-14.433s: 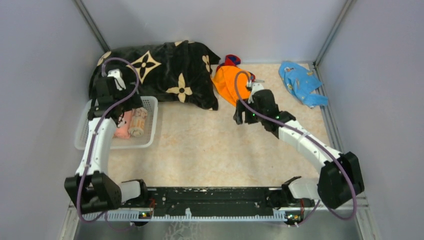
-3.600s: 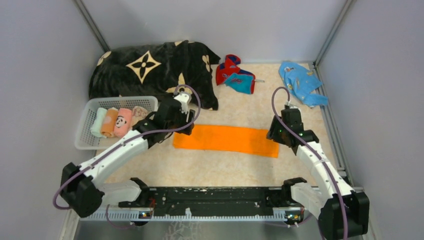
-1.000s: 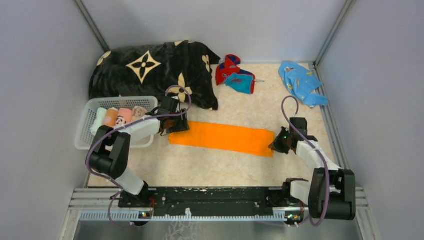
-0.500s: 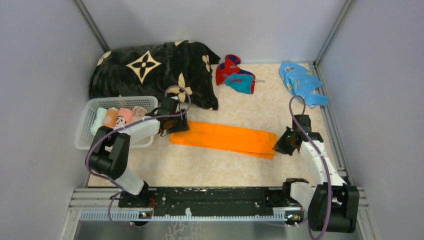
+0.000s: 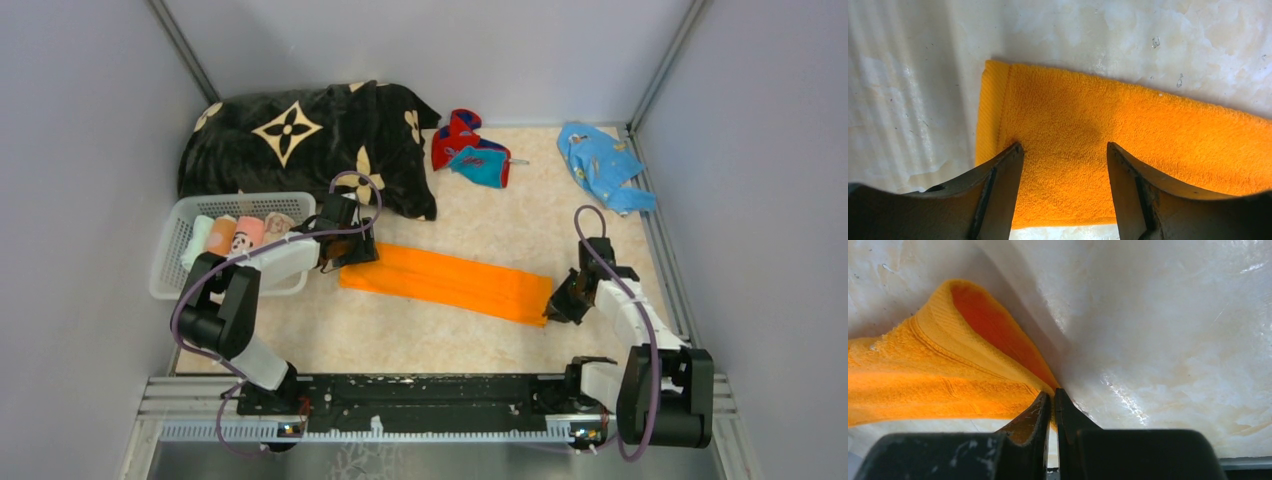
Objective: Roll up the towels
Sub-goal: Fold the towel at the center of the board.
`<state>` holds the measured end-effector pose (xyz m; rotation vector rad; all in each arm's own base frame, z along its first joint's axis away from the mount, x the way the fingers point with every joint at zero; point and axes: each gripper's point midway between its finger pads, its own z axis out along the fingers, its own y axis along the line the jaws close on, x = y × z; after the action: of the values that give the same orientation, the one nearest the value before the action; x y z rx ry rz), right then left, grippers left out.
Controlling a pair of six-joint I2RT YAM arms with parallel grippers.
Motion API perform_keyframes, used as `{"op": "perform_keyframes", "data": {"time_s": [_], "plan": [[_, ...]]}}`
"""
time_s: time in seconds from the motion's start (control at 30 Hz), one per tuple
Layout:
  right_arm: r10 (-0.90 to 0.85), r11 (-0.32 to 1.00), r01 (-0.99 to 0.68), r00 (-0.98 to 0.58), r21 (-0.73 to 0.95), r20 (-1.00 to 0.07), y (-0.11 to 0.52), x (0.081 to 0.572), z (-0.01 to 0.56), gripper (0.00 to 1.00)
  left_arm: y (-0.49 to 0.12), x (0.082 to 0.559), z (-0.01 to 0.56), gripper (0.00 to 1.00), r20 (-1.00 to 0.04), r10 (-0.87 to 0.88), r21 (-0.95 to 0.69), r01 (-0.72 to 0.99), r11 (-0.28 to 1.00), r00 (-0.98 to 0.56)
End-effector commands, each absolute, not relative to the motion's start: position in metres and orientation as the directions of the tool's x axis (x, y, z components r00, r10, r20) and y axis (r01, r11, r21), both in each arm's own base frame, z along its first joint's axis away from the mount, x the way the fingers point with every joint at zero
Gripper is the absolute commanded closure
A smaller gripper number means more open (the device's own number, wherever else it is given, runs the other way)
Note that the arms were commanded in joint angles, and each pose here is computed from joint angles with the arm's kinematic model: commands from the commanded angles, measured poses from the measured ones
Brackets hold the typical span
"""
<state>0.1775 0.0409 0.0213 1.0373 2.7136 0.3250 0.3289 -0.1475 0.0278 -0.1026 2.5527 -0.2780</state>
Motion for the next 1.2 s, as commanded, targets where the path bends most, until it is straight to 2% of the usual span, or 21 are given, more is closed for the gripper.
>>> {"op": "perform_keyframes", "data": {"time_s": [0.0,0.17,0.27,0.47,0.6,0.77,0.93,1.17], "plan": [[0.669,0.737,0.62,-0.726,0.27,-0.158,0.035,0.182,0.023,0.88,-0.121,0.299,0.002,0.31,-0.42,-0.09,-0.111,-0.047,0.993,-0.903],[0.669,0.74,0.605,-0.707,0.293,-0.23,0.03,0.188,0.038,0.52,-0.127,0.303,0.011,0.3,-0.44,-0.078,-0.132,-0.022,0.991,-0.894],[0.658,0.753,0.577,-0.685,0.317,-0.314,0.024,0.2,0.056,0.45,-0.134,0.304,0.019,0.3,-0.463,-0.056,-0.146,0.014,0.989,-0.885],[0.551,0.829,0.399,-0.705,0.392,-0.447,0.03,0.238,0.097,0.43,-0.155,0.308,0.049,0.29,-0.506,-0.015,-0.176,0.087,0.981,-0.862],[0.492,0.824,0.207,-0.723,0.527,-0.485,0.06,0.262,0.119,0.44,-0.163,0.308,0.072,0.28,-0.545,-0.007,-0.19,0.115,0.975,-0.839],[0.467,0.794,0.093,-0.727,0.601,-0.504,0.079,0.287,0.125,0.46,-0.17,0.31,0.074,0.28,-0.561,-0.007,-0.22,0.141,0.965,-0.828],[0.49,0.774,0.121,-0.737,0.622,-0.466,0.081,0.301,0.1,0.48,-0.165,0.308,0.047,0.29,-0.514,-0.002,-0.186,0.109,0.977,-0.858],[0.549,0.752,0.283,-0.769,0.595,-0.329,0.072,0.289,0.032,0.54,-0.145,0.29,0.019,0.3,-0.449,-0.027,-0.146,0.044,0.988,-0.893]]}}
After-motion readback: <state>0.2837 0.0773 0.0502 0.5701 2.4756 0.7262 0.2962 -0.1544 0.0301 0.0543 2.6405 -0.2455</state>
